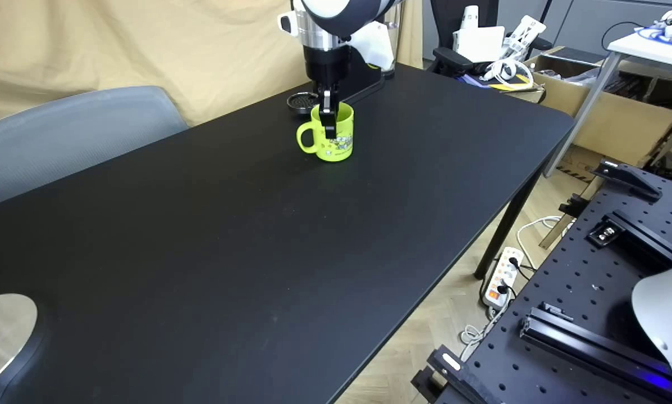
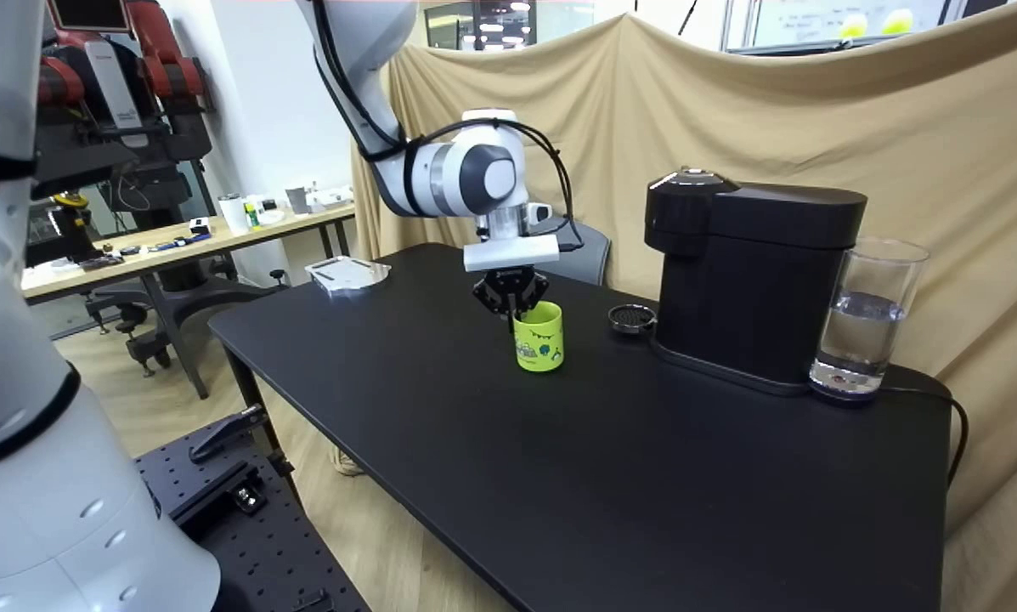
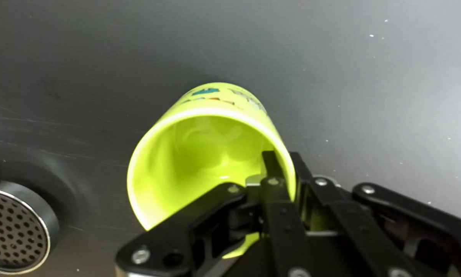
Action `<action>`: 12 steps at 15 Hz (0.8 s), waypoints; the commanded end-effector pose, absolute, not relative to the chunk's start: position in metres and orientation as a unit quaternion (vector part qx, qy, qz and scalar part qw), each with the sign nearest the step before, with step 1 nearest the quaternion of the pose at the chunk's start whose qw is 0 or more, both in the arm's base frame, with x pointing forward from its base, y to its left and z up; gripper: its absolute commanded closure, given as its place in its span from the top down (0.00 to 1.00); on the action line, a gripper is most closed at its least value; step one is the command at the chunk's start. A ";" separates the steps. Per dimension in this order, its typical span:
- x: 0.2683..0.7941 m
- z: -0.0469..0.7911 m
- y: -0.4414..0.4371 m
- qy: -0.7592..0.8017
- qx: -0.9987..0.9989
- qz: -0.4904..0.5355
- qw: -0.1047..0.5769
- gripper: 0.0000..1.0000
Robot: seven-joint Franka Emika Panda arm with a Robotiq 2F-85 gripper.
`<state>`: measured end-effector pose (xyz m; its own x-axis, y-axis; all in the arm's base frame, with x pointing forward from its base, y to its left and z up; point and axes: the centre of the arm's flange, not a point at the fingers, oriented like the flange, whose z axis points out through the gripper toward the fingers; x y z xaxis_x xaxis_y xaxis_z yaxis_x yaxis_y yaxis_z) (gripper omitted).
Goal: Move the mug to the left, then the right, then back to the left
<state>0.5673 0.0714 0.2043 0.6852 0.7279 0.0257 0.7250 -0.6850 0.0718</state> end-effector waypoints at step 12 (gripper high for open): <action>0.464 0.215 0.138 0.503 0.864 -0.011 0.011 0.02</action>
